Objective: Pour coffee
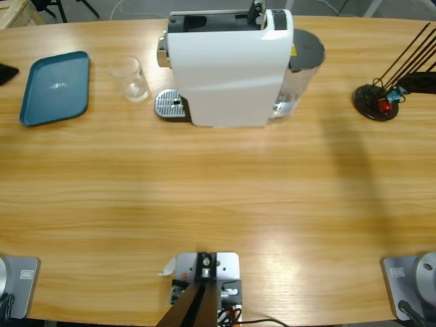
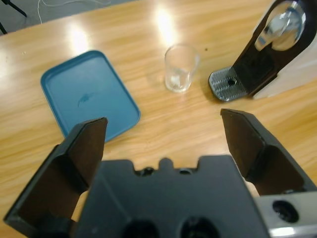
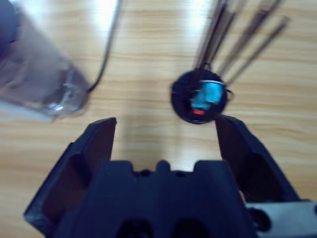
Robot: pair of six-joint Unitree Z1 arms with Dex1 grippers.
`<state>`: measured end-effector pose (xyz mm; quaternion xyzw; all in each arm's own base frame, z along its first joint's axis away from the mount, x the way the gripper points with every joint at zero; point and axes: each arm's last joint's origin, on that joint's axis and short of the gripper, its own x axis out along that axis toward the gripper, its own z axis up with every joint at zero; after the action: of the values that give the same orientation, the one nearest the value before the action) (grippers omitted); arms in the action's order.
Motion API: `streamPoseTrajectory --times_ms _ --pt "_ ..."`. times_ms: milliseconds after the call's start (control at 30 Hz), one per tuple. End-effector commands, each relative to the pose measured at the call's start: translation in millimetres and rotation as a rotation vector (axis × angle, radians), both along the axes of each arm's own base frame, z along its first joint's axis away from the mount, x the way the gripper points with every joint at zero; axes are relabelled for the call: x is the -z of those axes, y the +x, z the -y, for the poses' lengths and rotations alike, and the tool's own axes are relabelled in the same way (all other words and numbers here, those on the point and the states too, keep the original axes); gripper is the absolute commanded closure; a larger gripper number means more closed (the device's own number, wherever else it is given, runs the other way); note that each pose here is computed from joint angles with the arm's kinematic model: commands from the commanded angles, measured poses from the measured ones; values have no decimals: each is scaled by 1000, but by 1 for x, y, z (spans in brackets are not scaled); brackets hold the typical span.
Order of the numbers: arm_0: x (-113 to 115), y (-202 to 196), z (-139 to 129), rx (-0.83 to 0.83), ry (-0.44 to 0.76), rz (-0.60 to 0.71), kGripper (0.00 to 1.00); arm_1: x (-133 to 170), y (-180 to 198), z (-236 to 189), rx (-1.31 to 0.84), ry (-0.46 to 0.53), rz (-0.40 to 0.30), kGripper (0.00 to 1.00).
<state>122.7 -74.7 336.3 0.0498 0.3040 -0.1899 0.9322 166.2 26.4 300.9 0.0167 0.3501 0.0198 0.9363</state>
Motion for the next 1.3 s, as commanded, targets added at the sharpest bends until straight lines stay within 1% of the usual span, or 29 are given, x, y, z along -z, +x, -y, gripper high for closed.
streamPoseTrajectory --times_ms 33,133,333,400,533,767,833,1100,1133,1200,1267,1300 --pt "28 3 2 10 61 -34 9 29 12 19 177 -4 -44 280" --pt "30 4 4 10 65 -40 14 33 17 21 189 1 -40 280" --pt "31 5 4 10 67 -43 23 47 34 22 194 16 -59 280" --pt "32 5 4 10 69 -45 23 52 40 22 192 17 -74 280" --pt "32 6 4 10 70 -46 23 58 46 22 194 17 -70 280" --pt "33 7 5 10 74 -52 23 71 54 22 203 13 -85 286" --pt "33 7 5 10 73 -51 23 71 55 22 203 12 -84 322" --pt "33 8 6 10 74 -52 23 75 58 22 214 10 -94 335" --pt "33 8 6 10 74 -52 23 75 58 22 215 9 -94 363" --pt "33 8 6 10 74 -52 23 75 59 22 218 7 -93 370" --pt "33 8 6 10 74 -52 23 76 60 23 223 4 -92 405" --pt "34 8 6 10 74 -53 23 76 61 23 225 2 -94 405"
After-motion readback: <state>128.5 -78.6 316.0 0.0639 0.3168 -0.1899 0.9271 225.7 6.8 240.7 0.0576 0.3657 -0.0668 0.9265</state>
